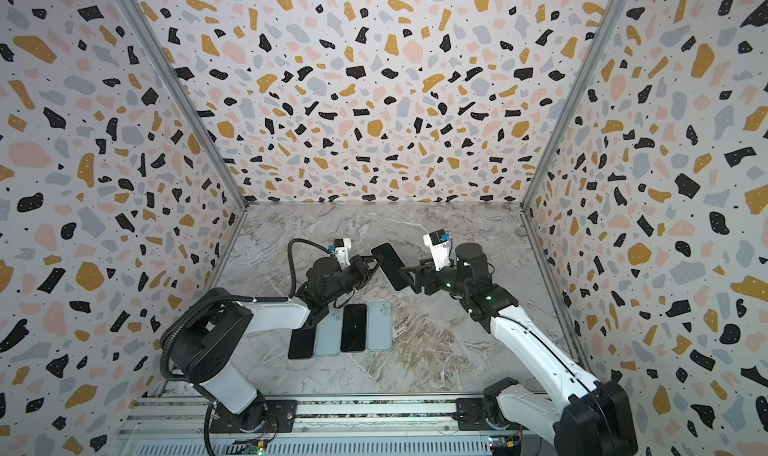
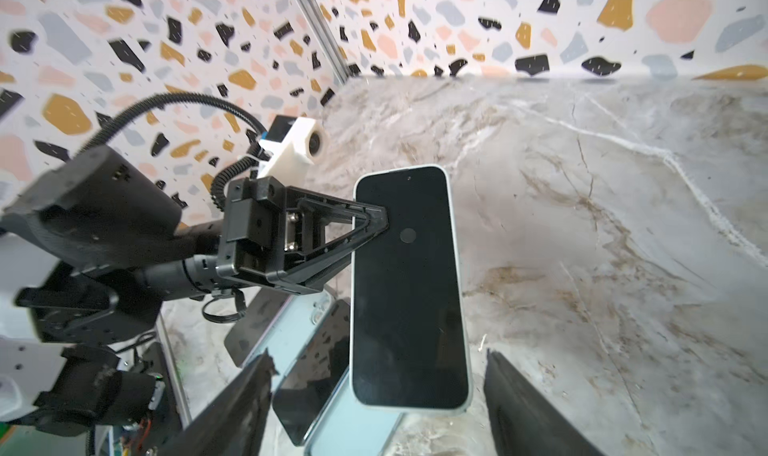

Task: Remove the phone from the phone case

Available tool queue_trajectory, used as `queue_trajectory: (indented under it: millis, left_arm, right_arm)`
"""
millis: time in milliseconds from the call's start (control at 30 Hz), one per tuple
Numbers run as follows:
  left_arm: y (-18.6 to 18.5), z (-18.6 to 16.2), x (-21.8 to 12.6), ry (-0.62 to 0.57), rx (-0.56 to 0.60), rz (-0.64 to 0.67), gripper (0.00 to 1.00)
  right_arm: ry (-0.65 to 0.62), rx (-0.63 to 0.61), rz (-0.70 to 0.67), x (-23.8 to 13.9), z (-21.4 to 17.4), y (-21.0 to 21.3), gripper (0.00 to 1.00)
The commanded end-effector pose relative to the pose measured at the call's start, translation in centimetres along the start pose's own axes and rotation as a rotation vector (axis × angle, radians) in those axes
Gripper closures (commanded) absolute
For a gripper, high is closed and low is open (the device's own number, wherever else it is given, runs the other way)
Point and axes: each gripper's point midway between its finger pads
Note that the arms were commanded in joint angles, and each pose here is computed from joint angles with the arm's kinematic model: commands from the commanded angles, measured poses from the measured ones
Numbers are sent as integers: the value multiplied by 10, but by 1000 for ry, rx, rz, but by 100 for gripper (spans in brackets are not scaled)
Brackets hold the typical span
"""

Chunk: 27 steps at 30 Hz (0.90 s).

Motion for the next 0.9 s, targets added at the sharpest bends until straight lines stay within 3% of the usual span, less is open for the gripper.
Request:
queue_trajectory:
  millis: [0,167,433,633,867]
  left_arm:
    - [-71,12,-20,-61,82,-232,100]
    - [-112,17,-52,-113,150,-338,100]
    - [-186,16,-115,-182,268,-514,100]
    - [-213,15,-149,-215,305,-568,100]
    - [-223,11,-170,-223,272,-623,100]
  right_arm:
    - [-92,64,39,-19,18,13,18]
    - [-235,82,160,-51,35,45,17]
    - [-351,67,423,-83,33,92,17]
    - [-401,15,567,-93,27,122,20]
    - [-513,-90,670,-94,28,162,27]
Point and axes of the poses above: each gripper's point midway between its finger pads, its own x axis out along the fingers, its own y axis along the line the jaws close on, z = x × y, and after that the axes turned 8 degrees about -x, right-handed
